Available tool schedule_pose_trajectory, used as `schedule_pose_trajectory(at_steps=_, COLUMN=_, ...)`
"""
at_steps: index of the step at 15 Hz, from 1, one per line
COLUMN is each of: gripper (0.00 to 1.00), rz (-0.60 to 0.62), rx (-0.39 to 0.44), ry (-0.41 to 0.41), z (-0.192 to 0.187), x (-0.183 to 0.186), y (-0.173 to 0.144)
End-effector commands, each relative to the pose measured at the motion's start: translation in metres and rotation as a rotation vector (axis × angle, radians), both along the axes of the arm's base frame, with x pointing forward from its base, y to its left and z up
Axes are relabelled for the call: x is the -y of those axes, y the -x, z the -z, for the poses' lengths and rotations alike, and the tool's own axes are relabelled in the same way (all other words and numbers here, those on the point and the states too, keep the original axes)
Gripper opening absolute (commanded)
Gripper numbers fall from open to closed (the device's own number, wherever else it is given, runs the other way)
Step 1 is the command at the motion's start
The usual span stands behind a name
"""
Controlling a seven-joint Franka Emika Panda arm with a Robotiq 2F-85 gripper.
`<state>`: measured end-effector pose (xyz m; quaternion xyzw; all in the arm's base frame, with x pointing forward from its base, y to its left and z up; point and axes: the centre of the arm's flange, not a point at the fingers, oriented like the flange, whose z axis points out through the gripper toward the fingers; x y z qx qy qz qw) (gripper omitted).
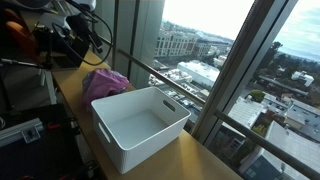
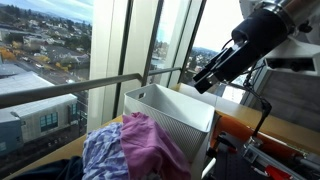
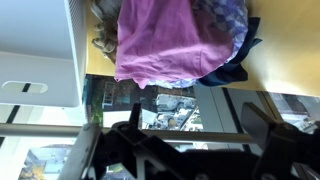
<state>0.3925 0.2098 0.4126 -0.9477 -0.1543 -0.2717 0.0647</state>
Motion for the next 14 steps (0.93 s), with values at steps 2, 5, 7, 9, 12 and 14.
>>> schedule_pose_trajectory(at_steps=2, gripper=1.0, rz=-0.05, rx=-0.027, ry=0.038, z=0.04, x=-0.062, y=-0.074)
schedule_pose_trajectory(at_steps=5, gripper=1.0, rz=-0.073, rx=-0.071, ry=0.118, z=0.072, x=-0.086, y=-0.11)
schedule_pose_trajectory(at_steps=7, gripper=1.0, rz=-0.058, rx=-0.124, ry=0.252, z=0.104, x=-0.087, y=-0.129)
schedule_pose_trajectory(at_steps=9, gripper=1.0, rz=-0.032, rx=-0.178, ry=0.367, z=0.133, x=-0.073, y=-0.144)
schedule_pose_trajectory(at_steps=12, gripper=1.0, rz=-0.012, rx=-0.291, ry=0.481, z=0.174, x=-0.075, y=-0.15)
schedule_pose_trajectory(at_steps=14, gripper=1.0, rz=-0.034, rx=-0.35, ry=0.504, z=0.195, x=-0.091, y=-0.143)
